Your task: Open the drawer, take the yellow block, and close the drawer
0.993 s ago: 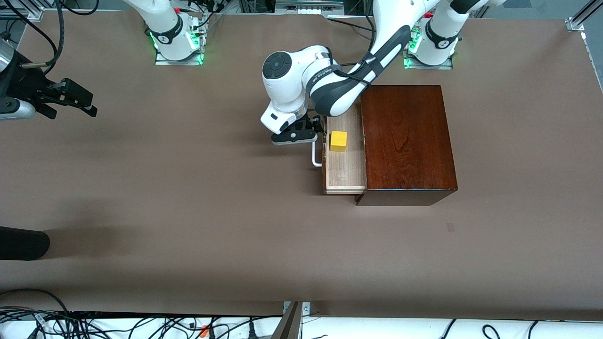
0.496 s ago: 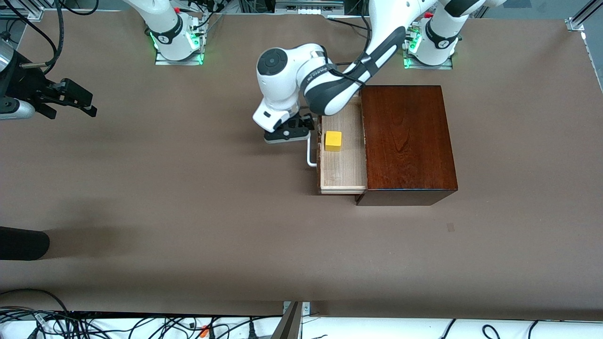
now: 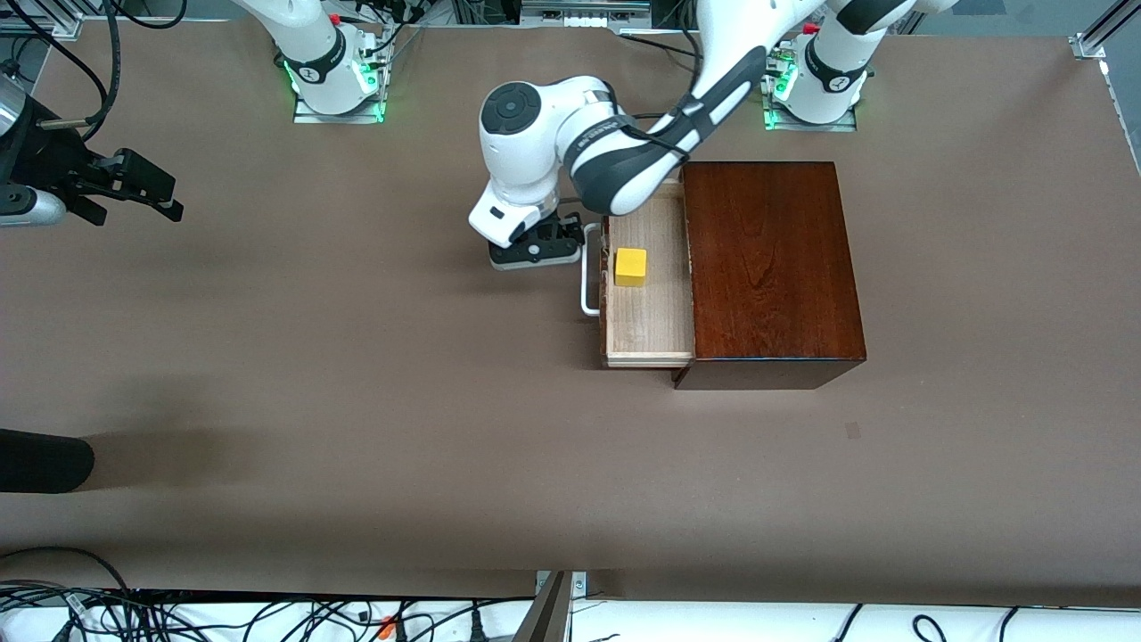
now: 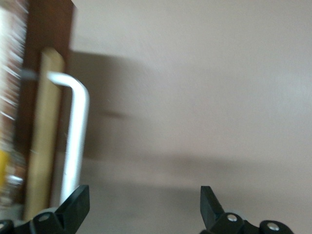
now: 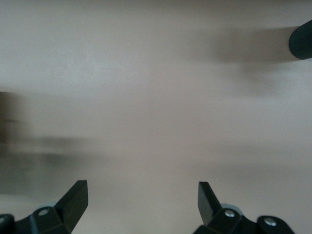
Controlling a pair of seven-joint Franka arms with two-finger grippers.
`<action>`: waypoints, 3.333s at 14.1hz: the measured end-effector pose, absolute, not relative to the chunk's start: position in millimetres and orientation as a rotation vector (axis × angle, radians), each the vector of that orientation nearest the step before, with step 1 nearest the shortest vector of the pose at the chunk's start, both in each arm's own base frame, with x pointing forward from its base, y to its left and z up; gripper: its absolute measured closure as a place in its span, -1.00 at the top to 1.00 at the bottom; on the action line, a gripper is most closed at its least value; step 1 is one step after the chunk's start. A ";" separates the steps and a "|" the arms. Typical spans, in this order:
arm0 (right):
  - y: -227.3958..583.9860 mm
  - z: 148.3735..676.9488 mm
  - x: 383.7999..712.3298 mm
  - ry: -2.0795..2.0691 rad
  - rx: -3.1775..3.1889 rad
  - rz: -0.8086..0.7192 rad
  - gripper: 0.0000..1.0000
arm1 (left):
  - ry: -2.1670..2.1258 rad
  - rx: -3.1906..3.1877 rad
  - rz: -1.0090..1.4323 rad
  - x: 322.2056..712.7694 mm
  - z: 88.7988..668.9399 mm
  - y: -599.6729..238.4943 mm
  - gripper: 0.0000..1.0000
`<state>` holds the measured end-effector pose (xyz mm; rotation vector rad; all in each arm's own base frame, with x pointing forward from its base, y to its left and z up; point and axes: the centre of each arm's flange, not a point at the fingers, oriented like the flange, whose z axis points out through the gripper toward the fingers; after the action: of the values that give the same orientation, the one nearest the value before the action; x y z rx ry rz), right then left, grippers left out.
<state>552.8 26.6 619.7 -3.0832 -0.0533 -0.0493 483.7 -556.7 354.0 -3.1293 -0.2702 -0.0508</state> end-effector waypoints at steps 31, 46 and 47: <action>277.4 599.5 491.4 -0.808 -2.988 0.191 1.00 | 0.049 -3.183 0.112 555.4 622.9 -37.0 1.00; 541.2 465.6 481.0 -1.791 -2.501 -0.185 1.00 | 0.125 -3.184 0.102 555.7 623.9 -33.7 1.00; 550.1 457.0 480.1 -1.830 -2.480 -0.184 1.00 | 0.125 -3.184 0.102 555.7 623.9 -33.7 1.00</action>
<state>480.1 550.1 457.0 -2.4804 -1.8302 -0.1839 555.7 -33.7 623.9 -3.1837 0.1252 0.1018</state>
